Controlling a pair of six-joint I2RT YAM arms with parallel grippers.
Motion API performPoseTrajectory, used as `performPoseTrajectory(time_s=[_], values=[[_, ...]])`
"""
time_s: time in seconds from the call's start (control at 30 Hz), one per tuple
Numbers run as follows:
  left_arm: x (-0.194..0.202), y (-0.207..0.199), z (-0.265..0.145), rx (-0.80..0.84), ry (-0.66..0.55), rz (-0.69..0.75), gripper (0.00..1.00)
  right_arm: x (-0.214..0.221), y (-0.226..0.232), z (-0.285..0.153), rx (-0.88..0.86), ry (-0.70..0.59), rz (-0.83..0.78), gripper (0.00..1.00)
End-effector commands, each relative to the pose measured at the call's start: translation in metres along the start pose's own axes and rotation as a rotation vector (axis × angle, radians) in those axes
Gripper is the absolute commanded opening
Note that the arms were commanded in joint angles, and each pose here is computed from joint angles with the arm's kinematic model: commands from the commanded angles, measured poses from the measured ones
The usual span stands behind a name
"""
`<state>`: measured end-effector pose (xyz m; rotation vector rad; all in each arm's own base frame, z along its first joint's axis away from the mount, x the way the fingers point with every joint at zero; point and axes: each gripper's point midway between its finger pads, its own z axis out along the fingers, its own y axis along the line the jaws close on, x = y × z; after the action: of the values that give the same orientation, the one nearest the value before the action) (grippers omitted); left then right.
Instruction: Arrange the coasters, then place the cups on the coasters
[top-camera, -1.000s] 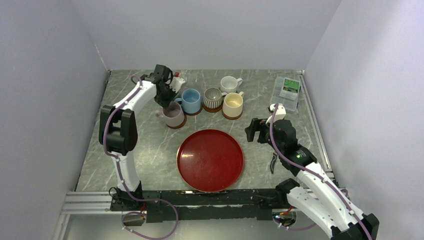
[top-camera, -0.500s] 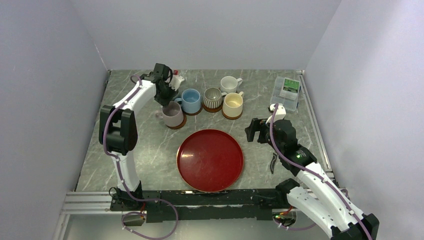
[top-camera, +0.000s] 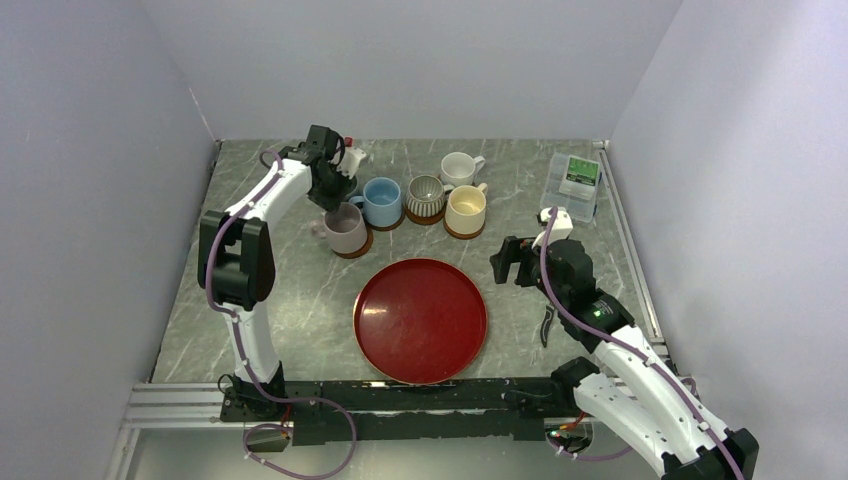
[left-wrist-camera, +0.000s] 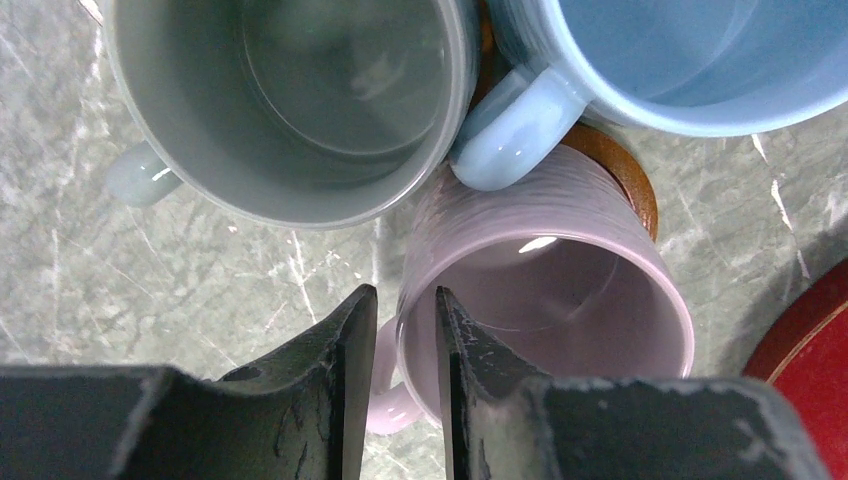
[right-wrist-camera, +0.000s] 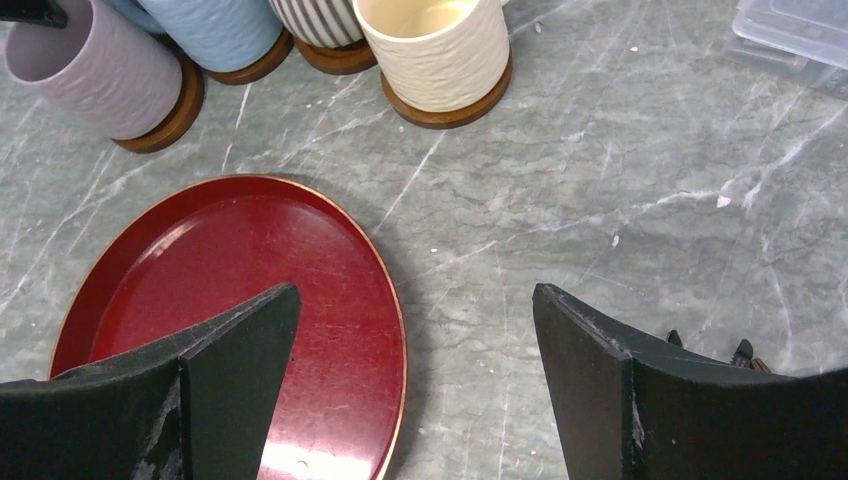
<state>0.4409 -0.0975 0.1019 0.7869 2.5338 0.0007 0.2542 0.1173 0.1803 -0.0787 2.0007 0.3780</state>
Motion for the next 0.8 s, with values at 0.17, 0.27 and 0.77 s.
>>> performPoseTrajectory(time_s=[0.17, 0.27, 0.77], values=[[-0.004, -0.002, -0.020, 0.012, -0.020, -0.131, 0.38, -0.013, 0.004, -0.002, -0.022, -0.056, 0.001, 0.91], [0.000, -0.002, -0.021, -0.001, -0.006, -0.157, 0.40, -0.014, 0.004, -0.002, -0.022, -0.057, 0.003, 0.91], [0.003, -0.005, -0.023, 0.010, -0.020, -0.188, 0.30, -0.013, 0.004, -0.003, -0.020, -0.056, 0.008, 0.91]])
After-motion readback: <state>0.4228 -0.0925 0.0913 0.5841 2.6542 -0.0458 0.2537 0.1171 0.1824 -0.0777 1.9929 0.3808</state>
